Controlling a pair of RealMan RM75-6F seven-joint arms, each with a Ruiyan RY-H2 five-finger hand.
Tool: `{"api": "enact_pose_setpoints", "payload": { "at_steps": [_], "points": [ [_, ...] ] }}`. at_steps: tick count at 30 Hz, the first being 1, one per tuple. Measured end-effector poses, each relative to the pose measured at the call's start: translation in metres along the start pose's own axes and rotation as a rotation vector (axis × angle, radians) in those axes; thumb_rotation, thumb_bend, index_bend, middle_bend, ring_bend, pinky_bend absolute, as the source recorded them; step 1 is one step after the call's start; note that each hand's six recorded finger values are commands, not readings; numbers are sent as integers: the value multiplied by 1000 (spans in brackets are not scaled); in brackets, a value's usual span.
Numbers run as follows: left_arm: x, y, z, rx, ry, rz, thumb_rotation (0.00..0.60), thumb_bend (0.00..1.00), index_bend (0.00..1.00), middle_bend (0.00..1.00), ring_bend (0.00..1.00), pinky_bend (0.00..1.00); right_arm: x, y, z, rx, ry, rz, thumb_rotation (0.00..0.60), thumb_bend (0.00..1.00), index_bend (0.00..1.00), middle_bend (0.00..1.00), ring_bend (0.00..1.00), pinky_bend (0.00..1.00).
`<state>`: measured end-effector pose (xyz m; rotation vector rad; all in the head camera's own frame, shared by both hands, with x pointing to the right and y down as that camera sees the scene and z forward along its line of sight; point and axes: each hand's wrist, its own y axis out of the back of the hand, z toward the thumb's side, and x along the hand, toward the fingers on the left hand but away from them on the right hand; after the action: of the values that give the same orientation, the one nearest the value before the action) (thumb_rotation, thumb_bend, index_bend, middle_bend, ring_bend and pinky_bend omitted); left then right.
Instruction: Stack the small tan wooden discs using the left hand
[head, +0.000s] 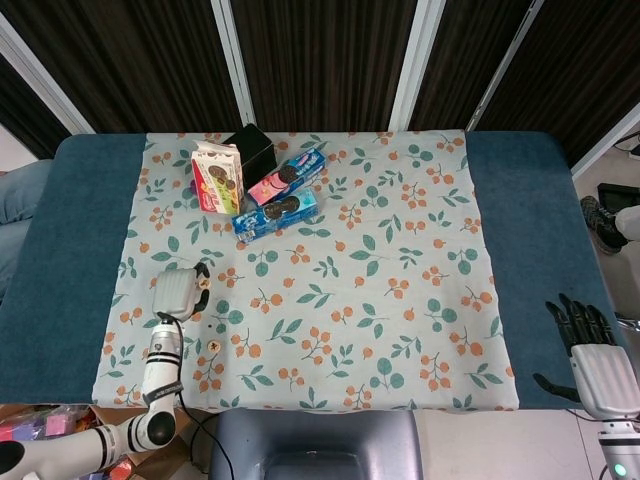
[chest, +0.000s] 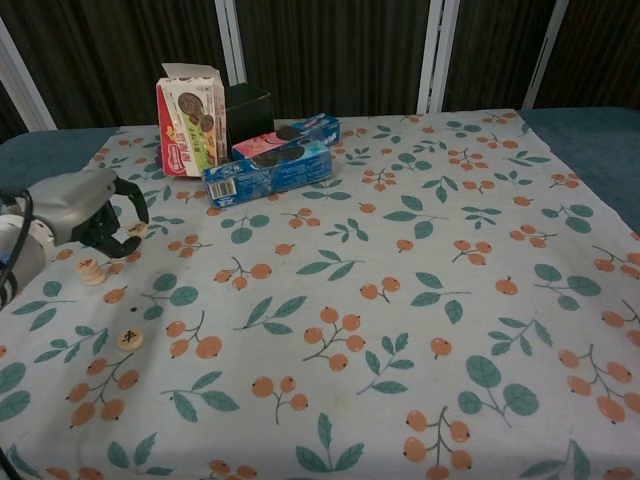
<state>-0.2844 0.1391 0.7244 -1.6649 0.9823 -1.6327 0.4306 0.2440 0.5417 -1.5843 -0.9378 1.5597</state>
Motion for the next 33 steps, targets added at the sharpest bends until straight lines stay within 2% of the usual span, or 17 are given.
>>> {"api": "enact_pose_setpoints", "payload": {
  "at_steps": [6,8,12,21,33],
  "points": [
    [-17,33,-23,-46,-3,41,600,418,493,1000,1000,1000,0,-1,1,8,1,4,600,186,0,0,0,0],
    [-24,35,-32,-52,2,37,600,416,493,1000,1000,1000,0,-2,2,10,1,7,600,186,0,0,0,0],
    [-34,25,-42,-49,2,3,600,418,492,1000,1000,1000,0,-4,4,12,4,10,600,186,0,0,0,0],
    [-31,2,-52,-39,21,-34,600,418,481,1000,1000,1000,-1,-3,2,8,1,7,600,186,0,0,0,0],
    [-27,-9,-57,-36,38,-53,600,417,475,1000,1000,1000,0,-3,2,8,1,7,600,186,0,0,0,0]
  ]
}}
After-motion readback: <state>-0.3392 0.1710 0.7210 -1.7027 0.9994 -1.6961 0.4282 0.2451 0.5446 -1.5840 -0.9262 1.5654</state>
